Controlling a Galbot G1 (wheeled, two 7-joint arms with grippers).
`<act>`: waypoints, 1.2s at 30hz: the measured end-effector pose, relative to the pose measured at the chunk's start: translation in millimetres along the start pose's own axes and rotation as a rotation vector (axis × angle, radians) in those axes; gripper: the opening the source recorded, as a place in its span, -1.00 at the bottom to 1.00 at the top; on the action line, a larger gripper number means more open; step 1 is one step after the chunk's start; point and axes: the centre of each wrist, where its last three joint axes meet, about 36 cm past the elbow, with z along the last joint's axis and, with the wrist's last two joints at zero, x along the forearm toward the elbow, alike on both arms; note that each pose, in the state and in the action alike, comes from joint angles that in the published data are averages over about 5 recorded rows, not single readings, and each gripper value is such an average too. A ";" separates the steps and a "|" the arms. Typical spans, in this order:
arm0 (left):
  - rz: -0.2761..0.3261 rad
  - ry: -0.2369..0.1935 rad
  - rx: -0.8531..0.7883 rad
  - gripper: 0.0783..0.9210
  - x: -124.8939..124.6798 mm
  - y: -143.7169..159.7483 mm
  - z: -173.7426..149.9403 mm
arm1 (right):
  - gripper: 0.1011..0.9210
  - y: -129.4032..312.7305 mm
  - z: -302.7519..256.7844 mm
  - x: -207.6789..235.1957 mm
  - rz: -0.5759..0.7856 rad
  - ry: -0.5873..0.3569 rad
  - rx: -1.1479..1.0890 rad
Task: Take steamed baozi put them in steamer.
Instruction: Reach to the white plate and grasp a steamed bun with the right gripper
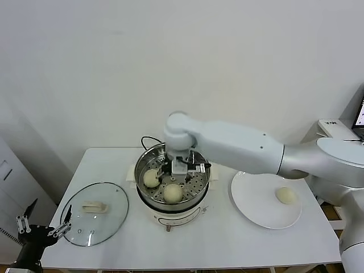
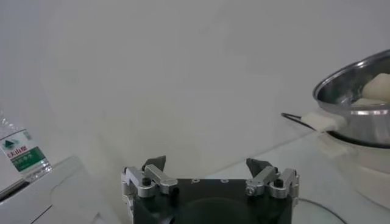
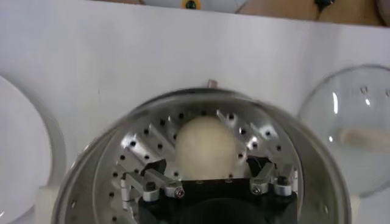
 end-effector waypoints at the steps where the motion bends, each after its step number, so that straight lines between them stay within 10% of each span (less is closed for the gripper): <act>1: 0.001 -0.001 0.000 0.77 -0.4 -0.3 -0.3 | 0.76 8.7 10.6 6.6 0.007 0.004 -0.065; 16: 0.013 -0.014 0.003 0.77 -8.4 -8.7 -5.1 | 0.76 241.2 139.8 43.7 -0.020 0.105 -0.950; 36: 0.036 -0.001 -0.016 0.77 -10.8 -19.0 -7.0 | 0.76 444.2 89.9 -72.0 -0.120 0.086 -1.348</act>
